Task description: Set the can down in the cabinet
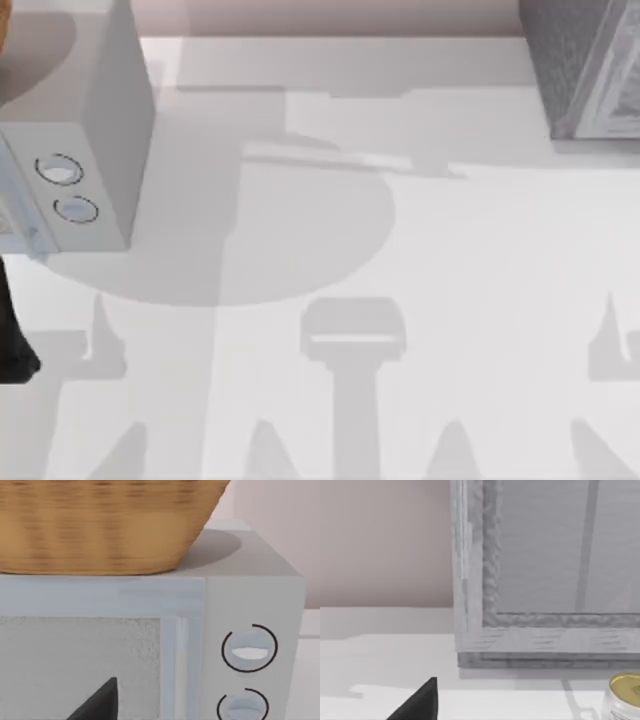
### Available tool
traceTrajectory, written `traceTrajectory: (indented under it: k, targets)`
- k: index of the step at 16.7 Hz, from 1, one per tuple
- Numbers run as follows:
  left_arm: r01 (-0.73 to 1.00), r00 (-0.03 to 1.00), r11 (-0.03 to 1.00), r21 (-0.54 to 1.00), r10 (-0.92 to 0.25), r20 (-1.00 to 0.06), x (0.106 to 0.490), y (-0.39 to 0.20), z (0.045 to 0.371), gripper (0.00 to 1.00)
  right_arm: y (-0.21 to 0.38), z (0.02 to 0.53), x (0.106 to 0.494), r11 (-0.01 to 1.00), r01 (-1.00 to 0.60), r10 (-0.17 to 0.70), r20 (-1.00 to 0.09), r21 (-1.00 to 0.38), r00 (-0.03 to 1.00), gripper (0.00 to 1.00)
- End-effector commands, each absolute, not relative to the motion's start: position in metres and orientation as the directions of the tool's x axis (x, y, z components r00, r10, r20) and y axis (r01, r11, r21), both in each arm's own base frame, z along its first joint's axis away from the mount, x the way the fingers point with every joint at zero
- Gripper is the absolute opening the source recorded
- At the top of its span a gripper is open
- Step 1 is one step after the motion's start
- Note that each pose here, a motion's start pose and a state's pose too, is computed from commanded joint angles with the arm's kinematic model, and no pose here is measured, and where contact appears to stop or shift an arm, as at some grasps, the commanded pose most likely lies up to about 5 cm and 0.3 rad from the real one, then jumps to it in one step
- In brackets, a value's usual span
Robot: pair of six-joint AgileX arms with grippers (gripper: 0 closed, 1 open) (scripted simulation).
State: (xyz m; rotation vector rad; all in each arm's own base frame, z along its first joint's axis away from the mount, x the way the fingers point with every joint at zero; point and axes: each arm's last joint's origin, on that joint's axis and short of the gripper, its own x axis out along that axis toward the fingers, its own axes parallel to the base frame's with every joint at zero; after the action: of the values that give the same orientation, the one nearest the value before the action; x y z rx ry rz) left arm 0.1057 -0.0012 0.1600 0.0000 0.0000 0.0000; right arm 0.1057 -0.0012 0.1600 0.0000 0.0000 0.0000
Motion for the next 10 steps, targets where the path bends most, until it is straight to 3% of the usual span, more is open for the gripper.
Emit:
traceTrajectory:
  k: [10]
  targets:
    - [0.0, 1.0, 1.0, 0.0, 0.0, 0.0, 0.106, -0.001, 0.16, 1.0, -0.008, 0.188, 0.121, 0.999, 0.027, -0.025, 0.07, -0.023, 0.997, 1.0]
